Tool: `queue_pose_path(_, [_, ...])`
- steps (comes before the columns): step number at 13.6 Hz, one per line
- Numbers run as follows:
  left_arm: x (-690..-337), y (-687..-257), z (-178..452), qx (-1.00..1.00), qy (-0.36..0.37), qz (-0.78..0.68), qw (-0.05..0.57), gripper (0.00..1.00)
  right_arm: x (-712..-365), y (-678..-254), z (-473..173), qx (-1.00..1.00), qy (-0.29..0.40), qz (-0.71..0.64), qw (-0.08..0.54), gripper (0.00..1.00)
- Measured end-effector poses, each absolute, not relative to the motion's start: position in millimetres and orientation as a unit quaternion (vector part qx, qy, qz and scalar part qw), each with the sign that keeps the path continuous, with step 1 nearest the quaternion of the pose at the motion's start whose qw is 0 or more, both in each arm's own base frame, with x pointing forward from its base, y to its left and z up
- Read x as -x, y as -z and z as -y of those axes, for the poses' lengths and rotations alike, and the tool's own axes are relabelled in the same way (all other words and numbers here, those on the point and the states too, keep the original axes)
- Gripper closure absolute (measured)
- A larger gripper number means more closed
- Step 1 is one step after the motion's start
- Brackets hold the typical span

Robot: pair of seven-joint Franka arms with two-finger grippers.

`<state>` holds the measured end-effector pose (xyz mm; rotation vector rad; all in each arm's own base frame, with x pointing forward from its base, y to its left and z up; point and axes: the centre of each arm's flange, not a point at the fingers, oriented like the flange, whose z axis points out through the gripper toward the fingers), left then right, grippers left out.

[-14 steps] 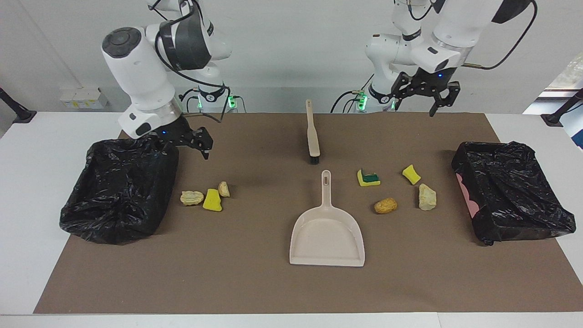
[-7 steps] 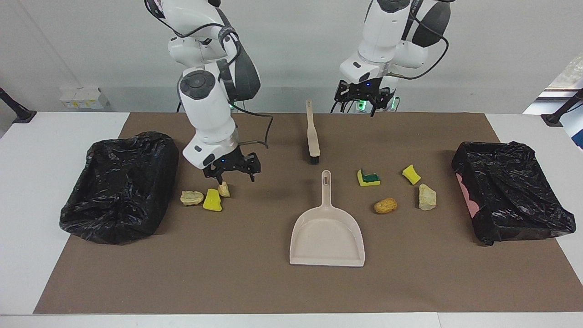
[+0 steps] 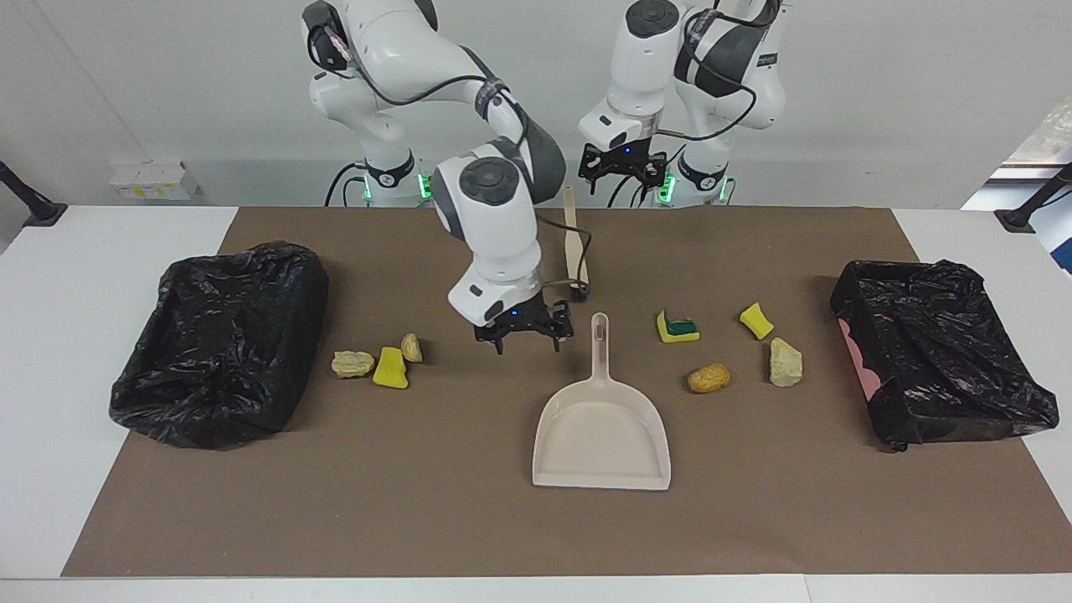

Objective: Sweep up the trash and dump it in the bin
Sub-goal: 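Move the dustpan with the right gripper while the left gripper lifts the brush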

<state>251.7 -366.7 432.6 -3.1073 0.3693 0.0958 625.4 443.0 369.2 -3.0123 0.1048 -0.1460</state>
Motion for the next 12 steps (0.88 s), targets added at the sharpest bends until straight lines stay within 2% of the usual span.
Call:
queue_pose_path(5, [-220.3, -387.3, 387.5, 0.994, -0.031, -0.107, 0.013, 0.0, -611.5, -351.2, -454.6, 0.998, 0.031, -0.023, 0.045, 0.01])
queue_pose_path(6, [-217.9, -376.8, 390.1, 0.994, -0.031, -0.105, 0.013, 0.0, -609.8, -344.6, -453.2, 0.999, 0.026, -0.023, 0.04, 0.1])
queue_pose_path(8, [-215.7, -362.5, 390.1, 0.994, -0.032, -0.1, 0.016, 0.02, -607.8, -336.8, -451.4, 0.999, 0.02, -0.023, 0.035, 0.34])
queue_pose_path(9, [-214.5, -357.6, 387.7, 0.994, -0.035, -0.098, 0.02, 0.14, -607.5, -336.1, -451.4, 0.999, 0.019, -0.023, 0.035, 0.45])
queue_pose_path(11, [-212.4, -351.1, 383.7, 0.994, -0.038, -0.097, 0.025, 0.23, -607.6, -337.1, -451.0, 0.999, 0.019, -0.024, 0.035, 0.69])
queue_pose_path(12, [-211.9, -349.5, 382.7, 0.994, -0.039, -0.097, 0.026, 0.29, -608.4, -337.9, -449.3, 0.999, 0.018, -0.026, 0.034, 0.69])
